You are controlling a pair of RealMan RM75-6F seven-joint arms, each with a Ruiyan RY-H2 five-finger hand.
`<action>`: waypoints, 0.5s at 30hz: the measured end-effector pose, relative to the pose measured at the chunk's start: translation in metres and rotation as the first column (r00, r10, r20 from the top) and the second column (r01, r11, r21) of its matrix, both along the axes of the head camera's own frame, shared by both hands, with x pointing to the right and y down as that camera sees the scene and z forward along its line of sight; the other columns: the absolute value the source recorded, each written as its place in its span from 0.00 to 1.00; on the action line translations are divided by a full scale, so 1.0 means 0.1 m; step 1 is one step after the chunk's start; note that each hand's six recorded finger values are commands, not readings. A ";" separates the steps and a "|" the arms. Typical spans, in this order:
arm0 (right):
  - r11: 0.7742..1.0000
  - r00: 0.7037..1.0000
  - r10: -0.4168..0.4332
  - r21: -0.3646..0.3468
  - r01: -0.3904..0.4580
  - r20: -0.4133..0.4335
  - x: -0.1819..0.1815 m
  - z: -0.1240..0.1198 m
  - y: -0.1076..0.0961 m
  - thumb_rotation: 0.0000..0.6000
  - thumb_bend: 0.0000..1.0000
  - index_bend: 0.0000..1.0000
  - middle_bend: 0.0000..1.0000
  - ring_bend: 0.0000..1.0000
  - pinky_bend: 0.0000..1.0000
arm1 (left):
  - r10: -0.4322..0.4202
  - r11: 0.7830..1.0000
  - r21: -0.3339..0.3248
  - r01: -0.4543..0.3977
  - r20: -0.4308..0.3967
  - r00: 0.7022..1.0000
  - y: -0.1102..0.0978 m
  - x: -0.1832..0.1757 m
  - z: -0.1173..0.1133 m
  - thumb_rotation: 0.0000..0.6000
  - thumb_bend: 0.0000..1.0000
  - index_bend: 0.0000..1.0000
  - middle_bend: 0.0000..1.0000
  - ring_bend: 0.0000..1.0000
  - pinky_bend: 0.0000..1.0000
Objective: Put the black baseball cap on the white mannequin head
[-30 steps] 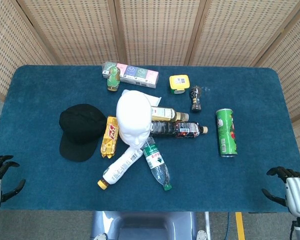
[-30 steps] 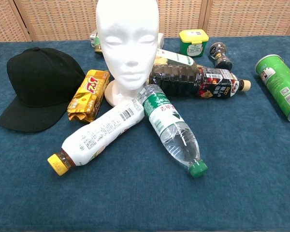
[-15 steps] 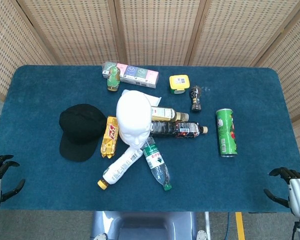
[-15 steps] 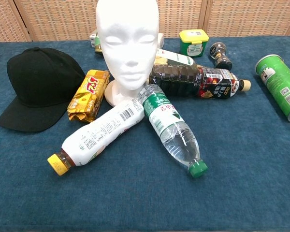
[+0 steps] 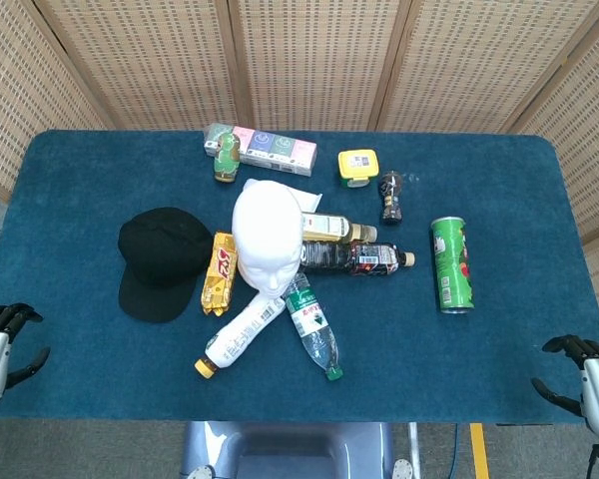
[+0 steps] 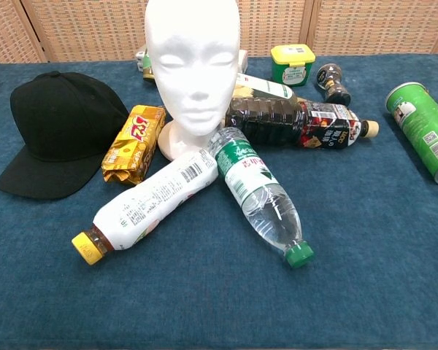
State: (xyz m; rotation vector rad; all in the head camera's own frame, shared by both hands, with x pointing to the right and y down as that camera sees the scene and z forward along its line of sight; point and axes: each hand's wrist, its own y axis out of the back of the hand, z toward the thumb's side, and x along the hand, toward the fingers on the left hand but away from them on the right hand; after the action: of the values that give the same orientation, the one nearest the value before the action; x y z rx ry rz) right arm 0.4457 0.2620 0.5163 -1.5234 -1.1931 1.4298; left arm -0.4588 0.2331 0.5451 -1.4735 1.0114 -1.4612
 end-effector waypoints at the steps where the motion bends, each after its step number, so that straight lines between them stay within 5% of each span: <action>1: 1.000 1.000 0.001 0.002 -0.001 -0.001 0.01 -0.01 0.00 1.00 0.12 0.46 0.46 0.47 0.48 | 0.022 1.000 -0.008 -0.022 0.016 1.000 -0.03 -0.01 0.05 1.00 0.21 0.43 0.47 0.39 0.56; 15: 1.000 1.000 0.021 0.010 -0.021 -0.017 0.07 -0.07 0.05 1.00 0.12 0.46 0.46 0.47 0.48 | 0.206 0.976 -0.085 -0.202 0.037 0.978 -0.42 0.21 0.72 1.00 0.09 0.63 0.65 0.50 0.68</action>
State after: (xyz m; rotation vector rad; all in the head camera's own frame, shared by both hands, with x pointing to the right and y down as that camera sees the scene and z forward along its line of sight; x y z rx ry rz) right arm 0.4528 0.2668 0.5095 -1.4935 -1.2077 1.4463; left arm -0.4379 0.1908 0.6168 -1.5457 0.7568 -1.3936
